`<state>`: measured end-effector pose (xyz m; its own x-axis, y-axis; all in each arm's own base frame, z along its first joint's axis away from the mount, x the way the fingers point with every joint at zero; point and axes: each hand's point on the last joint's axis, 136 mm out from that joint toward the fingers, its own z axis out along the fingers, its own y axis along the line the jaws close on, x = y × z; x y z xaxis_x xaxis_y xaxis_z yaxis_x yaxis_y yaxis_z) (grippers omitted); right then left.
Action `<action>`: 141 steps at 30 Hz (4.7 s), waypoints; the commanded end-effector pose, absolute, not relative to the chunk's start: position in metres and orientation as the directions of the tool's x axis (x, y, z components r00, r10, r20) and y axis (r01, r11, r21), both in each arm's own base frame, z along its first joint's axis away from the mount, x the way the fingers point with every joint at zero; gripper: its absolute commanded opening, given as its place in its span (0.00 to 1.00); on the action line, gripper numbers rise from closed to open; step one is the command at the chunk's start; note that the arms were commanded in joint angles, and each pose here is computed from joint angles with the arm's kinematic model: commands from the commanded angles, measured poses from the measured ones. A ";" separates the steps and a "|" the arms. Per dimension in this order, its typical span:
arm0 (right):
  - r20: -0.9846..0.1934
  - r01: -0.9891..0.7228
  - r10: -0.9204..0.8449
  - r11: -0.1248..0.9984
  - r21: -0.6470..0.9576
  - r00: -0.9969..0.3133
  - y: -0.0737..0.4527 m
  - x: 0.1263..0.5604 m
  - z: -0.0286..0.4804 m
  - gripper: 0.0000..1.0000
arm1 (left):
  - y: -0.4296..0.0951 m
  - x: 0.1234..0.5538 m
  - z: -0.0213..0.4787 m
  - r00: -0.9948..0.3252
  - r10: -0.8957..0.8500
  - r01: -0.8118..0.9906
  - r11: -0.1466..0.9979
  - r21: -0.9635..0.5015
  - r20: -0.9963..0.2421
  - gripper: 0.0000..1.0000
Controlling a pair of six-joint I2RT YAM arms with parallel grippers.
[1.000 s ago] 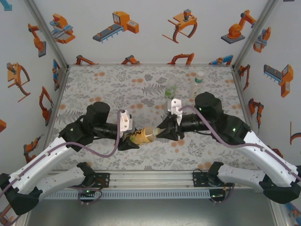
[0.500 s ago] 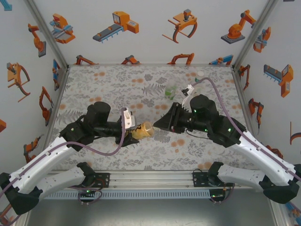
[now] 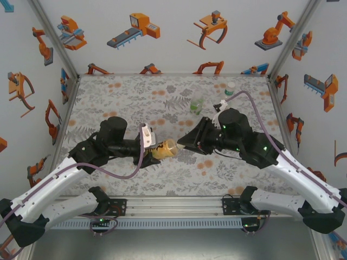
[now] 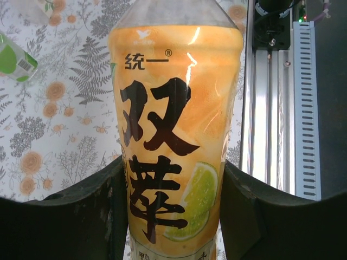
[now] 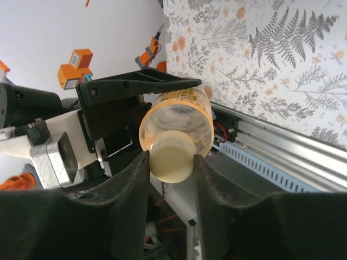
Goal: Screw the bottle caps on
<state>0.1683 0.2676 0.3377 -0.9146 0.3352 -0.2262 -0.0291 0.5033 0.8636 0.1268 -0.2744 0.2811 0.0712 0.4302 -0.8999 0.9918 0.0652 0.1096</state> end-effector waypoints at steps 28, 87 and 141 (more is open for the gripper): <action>-0.892 -0.930 -0.278 -0.194 -0.312 0.357 0.276 0.071 0.405 0.51 | -0.277 0.092 0.311 0.117 0.307 0.991 -0.098 0.091 -0.944 0.00; -0.256 -0.075 0.294 0.511 0.856 -0.921 0.272 0.166 0.340 0.00 | -0.278 0.121 0.297 0.108 0.368 0.990 0.041 0.132 -0.924 0.00; -0.932 -0.960 -0.252 -0.169 -0.221 0.259 0.288 0.077 0.400 0.44 | -0.279 0.086 0.312 0.115 0.289 0.988 -0.137 0.078 -0.950 0.00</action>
